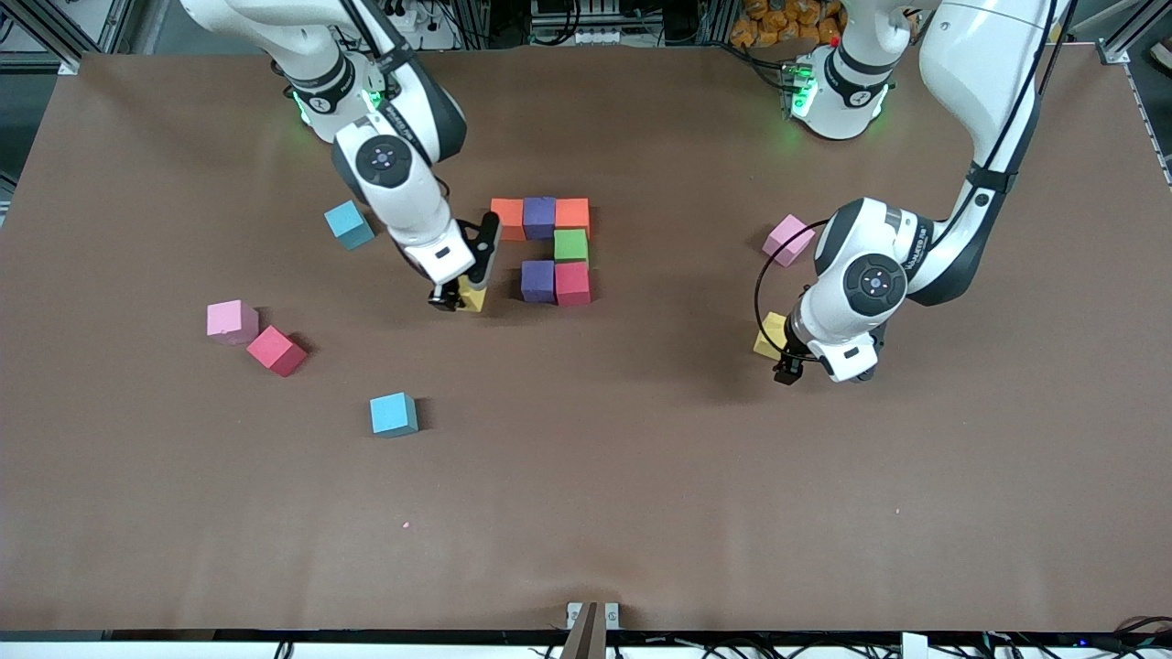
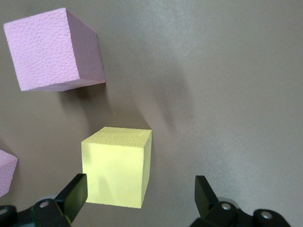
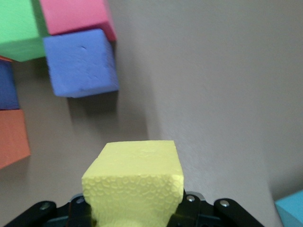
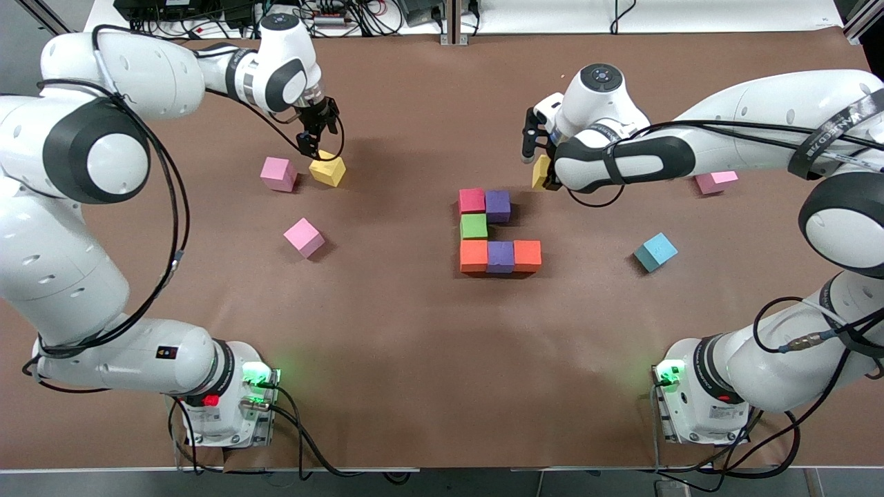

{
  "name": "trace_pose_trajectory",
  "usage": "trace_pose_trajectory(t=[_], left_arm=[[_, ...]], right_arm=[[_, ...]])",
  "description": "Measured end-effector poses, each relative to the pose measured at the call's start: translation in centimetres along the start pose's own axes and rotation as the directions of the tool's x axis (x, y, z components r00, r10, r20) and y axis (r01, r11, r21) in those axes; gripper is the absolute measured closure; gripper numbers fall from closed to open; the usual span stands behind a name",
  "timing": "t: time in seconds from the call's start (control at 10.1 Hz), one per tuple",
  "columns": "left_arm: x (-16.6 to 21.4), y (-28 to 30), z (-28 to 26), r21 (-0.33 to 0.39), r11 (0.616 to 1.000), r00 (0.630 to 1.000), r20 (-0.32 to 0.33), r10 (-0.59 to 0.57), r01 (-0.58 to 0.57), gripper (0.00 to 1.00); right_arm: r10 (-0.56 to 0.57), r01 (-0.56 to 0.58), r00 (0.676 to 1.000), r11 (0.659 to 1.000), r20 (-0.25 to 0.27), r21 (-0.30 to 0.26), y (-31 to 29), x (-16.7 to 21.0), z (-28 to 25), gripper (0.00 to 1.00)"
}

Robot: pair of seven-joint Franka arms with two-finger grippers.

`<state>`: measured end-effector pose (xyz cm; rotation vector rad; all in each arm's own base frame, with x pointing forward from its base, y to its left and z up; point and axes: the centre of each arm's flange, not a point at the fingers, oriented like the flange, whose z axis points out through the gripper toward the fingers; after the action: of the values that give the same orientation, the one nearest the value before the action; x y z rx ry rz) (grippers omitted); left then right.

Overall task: Form number 2 with 11 blocks
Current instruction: 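Carry the yellow cube with the right gripper while the left gripper grasps another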

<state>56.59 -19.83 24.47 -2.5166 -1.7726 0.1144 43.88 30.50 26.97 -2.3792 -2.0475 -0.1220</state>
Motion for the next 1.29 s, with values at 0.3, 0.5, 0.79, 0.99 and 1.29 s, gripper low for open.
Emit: trace_pose_trajectory(t=[0.3,0.5,0.79,0.99,1.29], left_arm=[[-0.2,-1.2,2.0,0.029,1.0,1.0,0.004,0.004,-0.004,0.0],[-0.3,-1.8,2.9,0.048,0.999,1.0,0.005,0.006,-0.006,0.0],[-0.4,-2.0,4.2,0.062,0.998,1.0,0.011,0.007,-0.008,0.0],[-0.5,-2.0,4.9,0.063,0.998,1.0,0.016,0.007,-0.008,0.0],[-0.5,-1.9,5.4,0.063,0.998,1.0,0.019,0.007,-0.008,0.0]], right_arm=[[-0.008,0.008,1.0,1.0,0.002,0.003,-0.2,0.0,0.2,0.45],[-0.014,0.014,1.0,1.0,0.003,0.005,-0.3,0.0,0.4,0.45],[-0.036,0.036,0.999,0.999,0.0,0.01,-1.1,0.6,2.4,0.45],[-0.038,0.037,0.999,0.999,0.012,0.027,-1.4,0.5,4.1,0.45],[-0.068,0.067,0.998,0.997,0.016,0.038,-2.6,1.6,4.8,0.45]])
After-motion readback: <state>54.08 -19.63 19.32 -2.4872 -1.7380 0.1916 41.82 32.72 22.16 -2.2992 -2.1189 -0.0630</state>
